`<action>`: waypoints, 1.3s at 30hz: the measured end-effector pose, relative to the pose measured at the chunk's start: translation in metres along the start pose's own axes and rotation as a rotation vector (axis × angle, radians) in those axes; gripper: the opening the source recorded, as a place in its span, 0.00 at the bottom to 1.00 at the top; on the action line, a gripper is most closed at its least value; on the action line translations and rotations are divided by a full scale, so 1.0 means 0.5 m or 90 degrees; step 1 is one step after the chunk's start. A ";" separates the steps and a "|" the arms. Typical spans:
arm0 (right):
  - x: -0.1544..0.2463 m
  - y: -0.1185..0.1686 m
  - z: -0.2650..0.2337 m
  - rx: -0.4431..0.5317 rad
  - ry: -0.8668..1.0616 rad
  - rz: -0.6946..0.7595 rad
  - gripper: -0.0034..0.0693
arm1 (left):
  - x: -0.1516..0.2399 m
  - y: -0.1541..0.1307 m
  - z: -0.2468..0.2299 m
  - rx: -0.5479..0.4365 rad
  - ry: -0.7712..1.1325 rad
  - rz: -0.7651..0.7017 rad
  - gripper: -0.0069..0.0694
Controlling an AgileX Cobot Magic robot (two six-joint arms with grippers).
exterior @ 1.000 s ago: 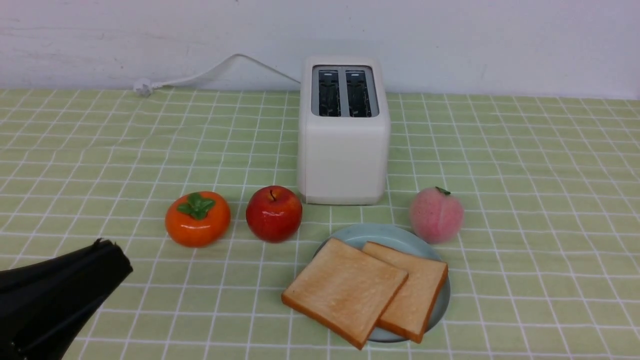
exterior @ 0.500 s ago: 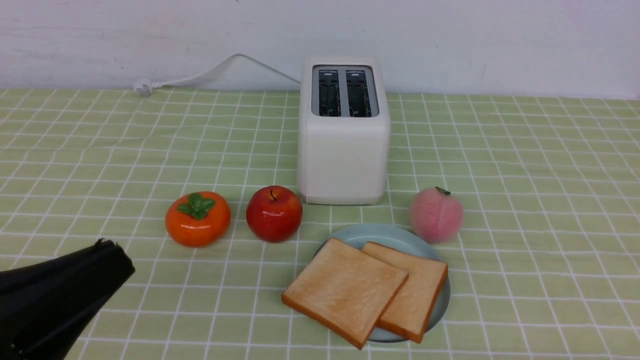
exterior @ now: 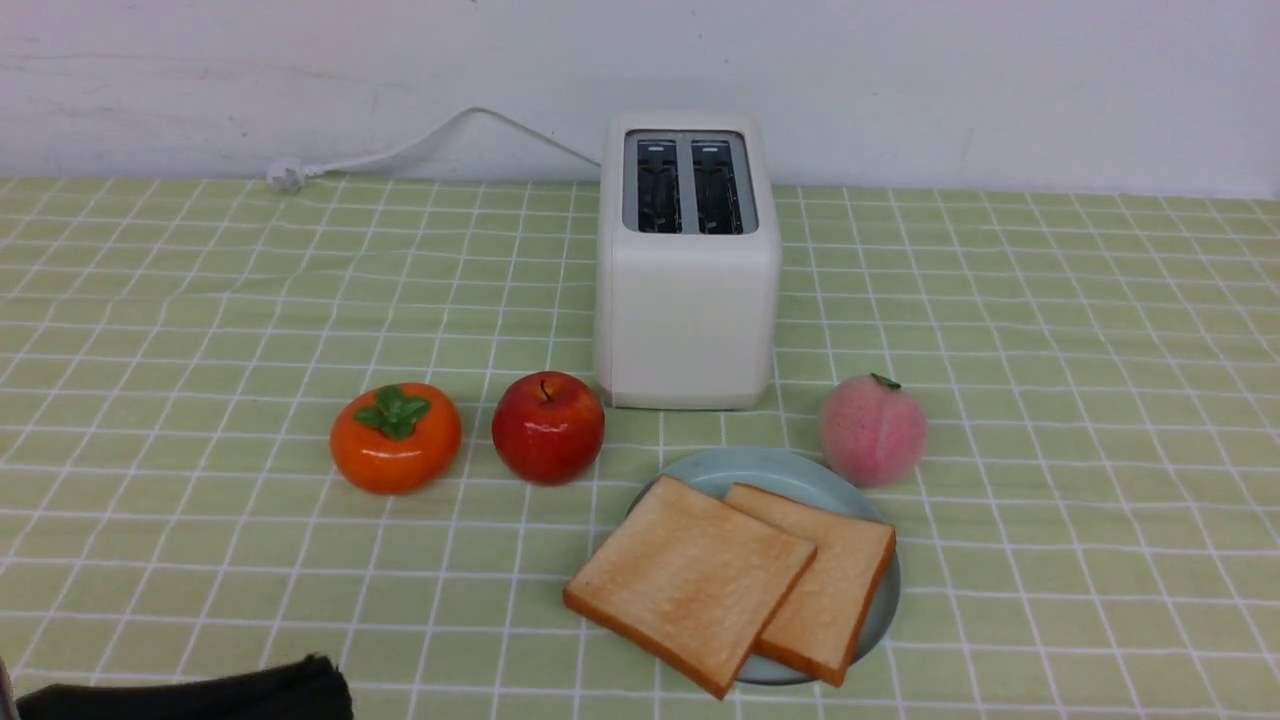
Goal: Take toasted bread from bread machine on green coffee tablecloth place on plate.
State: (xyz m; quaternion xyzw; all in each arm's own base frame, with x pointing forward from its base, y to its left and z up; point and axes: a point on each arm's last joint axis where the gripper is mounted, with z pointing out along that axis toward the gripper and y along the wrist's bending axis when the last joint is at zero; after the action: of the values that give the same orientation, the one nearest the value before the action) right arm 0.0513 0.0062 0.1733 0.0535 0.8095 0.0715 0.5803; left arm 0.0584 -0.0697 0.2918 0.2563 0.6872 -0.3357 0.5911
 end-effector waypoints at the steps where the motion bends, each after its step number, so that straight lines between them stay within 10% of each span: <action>1: 0.000 0.000 0.000 0.000 0.000 0.000 0.07 | 0.004 0.002 0.001 -0.005 0.003 0.004 0.07; 19: 0.000 0.000 0.000 0.000 0.000 0.000 0.09 | 0.143 0.091 -0.071 -0.361 -0.138 -0.019 0.07; 25: 0.000 0.000 0.000 0.000 0.000 0.000 0.09 | 0.211 0.108 -0.082 -0.457 -0.021 -0.072 0.07; 39: 0.000 0.000 0.000 0.000 0.000 0.000 0.11 | 0.237 0.108 -0.084 -0.473 0.054 -0.130 0.07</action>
State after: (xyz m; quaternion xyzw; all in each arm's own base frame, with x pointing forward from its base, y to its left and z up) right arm 0.0513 0.0062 0.1733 0.0535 0.8095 0.0715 0.5803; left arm 0.0519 -0.0082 0.1697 -0.0311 0.8076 -0.1102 0.5785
